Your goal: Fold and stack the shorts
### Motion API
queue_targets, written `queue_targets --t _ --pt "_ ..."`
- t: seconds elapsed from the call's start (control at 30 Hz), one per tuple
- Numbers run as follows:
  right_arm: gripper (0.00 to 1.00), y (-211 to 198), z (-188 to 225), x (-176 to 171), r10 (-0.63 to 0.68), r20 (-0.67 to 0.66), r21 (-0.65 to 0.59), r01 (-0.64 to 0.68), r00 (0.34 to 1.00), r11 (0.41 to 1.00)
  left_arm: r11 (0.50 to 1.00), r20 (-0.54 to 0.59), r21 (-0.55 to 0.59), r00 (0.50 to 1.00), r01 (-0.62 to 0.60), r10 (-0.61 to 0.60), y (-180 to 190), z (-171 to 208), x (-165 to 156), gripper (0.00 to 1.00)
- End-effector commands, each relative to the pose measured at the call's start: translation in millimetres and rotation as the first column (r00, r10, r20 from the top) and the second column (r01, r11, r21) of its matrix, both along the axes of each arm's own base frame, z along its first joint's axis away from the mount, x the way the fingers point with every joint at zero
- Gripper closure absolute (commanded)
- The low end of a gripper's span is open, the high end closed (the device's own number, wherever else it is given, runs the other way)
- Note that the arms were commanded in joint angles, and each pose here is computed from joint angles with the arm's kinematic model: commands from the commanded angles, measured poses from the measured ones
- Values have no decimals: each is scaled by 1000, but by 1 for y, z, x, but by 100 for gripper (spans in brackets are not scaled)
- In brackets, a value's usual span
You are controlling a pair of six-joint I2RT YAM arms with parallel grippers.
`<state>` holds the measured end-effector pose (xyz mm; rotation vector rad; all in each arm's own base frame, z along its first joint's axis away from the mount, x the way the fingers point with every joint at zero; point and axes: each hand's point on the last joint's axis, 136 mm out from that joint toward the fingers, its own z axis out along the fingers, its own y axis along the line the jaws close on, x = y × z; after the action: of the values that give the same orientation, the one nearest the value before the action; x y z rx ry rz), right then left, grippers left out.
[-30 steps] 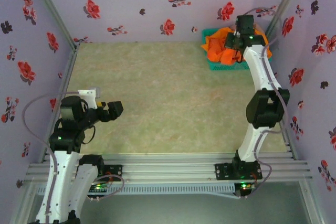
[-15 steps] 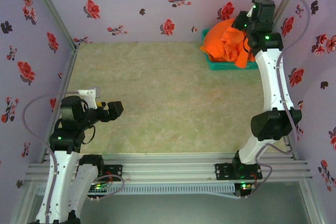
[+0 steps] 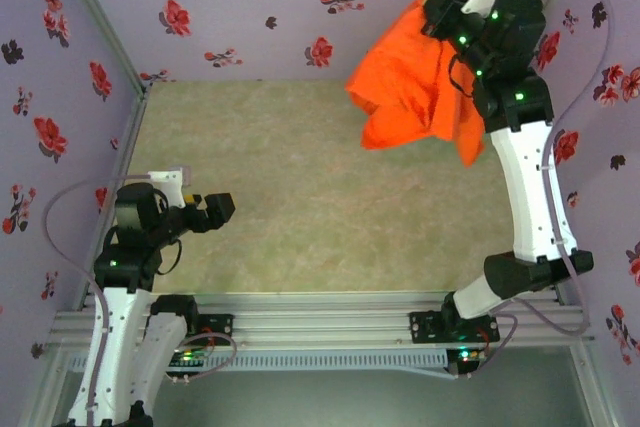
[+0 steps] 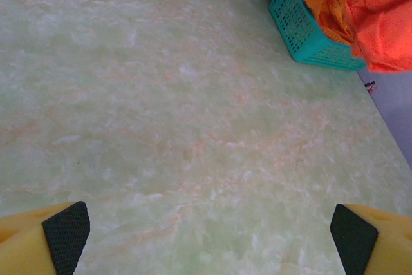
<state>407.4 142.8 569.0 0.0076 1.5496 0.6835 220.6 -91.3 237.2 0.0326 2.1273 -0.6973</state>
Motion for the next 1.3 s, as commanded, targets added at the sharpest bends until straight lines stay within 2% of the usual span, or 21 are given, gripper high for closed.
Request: queue_targets --t 0.0,0.1,0.13,0.17,0.2,0.23,0.33,0.43,0.6,0.7,0.8,1.0,1.27 --pt "100 39 -6 -19 69 18 -63 -67 997 996 999 15 8 999 32 -32 -4 -1 -3 1" --pt "100 90 -61 -24 131 -70 -134 -140 989 981 1000 24 4 999 29 -29 -4 2 -3 0" --pt "94 109 -86 -25 147 -105 -160 -163 984 974 1000 26 -1 999 23 -23 -3 3 -2 1" --pt "79 125 -106 -27 169 -133 -177 -191 977 965 1000 30 -12 999 16 -15 -3 6 -1 1" --pt "55 145 -132 -29 205 -177 -188 -238 963 953 1000 40 -29 999 6 -5 -3 11 0 1" --pt "39 163 -155 -31 249 -222 -191 -293 943 937 999 51 -50 999 -3 6 -3 19 1 1" --pt "23 191 -207 -37 305 -381 -187 -396 873 899 994 99 -103 995 -21 31 -4 44 2 1" --pt "14 178 -225 -42 254 -428 -234 -378 867 896 989 114 -146 992 -35 52 -3 61 2 1" --pt "6 131 -239 -61 128 -413 -329 -279 902 902 977 31 -201 997 -66 74 -5 46 8 1" --pt "3 108 -265 -76 62 -477 -398 -278 877 874 972 -37 -227 998 -65 58 -14 28 14 1" --pt "4 82 -301 -89 -32 -553 -431 -253 832 866 971 -57 -238 998 -15 2 -35 20 19 1" --pt "9 57 -372 -118 -84 -664 -381 -239 743 893 993 -102 -51 989 103 -108 -87 -9 24 2" --pt "13 59 -445 -140 -59 -772 -277 -253 633 927 955 -212 198 961 220 -177 -151 -66 53 9"
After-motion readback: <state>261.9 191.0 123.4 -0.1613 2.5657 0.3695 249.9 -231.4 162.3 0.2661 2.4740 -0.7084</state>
